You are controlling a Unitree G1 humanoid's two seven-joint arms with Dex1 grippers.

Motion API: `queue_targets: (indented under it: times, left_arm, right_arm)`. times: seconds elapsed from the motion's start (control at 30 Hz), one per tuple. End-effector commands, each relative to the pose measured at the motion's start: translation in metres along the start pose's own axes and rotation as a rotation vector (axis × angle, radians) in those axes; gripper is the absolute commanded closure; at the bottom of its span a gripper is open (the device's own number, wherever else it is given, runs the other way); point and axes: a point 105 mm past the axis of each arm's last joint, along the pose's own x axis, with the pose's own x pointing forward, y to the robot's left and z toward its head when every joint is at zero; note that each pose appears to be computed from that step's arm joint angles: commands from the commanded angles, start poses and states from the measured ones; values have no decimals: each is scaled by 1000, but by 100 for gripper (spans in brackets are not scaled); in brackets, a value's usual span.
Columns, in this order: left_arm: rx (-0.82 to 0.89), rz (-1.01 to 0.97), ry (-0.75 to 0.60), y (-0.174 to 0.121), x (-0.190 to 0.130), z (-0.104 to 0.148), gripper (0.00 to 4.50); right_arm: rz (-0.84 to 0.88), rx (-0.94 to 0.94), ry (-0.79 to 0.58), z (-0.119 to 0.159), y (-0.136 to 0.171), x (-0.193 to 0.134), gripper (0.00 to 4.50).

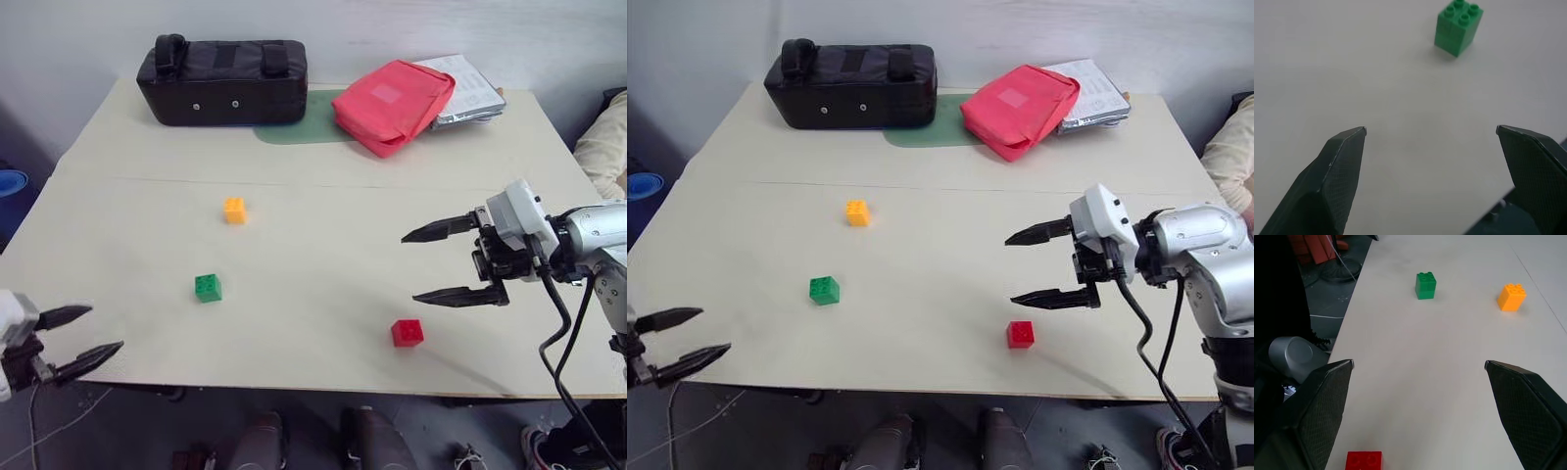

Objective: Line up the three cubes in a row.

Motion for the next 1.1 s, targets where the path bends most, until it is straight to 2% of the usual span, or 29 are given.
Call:
queue_targets:
  times: [0.03, 0.23, 0.43, 0.63, 0.87, 0.97, 1.1]
  left_arm:
    - [59, -111, -13, -2, 23, 13, 0]
    - [176, -247, 3, 0, 75, 25, 0]
    - [231, -348, 17, -8, 106, 33, 0]
    - [257, -391, 79, -12, 114, 22, 0]
    - [273, -364, 66, -5, 121, 20, 0]
    - [271, -383, 54, -7, 122, 20, 62]
    - [278, -396, 52, -9, 122, 19, 182]
  right_arm:
    - [16, -47, -22, 15, 4, 2, 9]
    - [47, -69, -37, 25, 16, 13, 9]
    - [30, -97, -58, 31, 21, 21, 9]
    - [21, -107, -59, 31, 22, 25, 9]
    - [22, -98, -60, 29, 21, 26, 9]
    - [26, -97, -62, 28, 22, 27, 0]
    - [28, -96, -61, 28, 22, 28, 0]
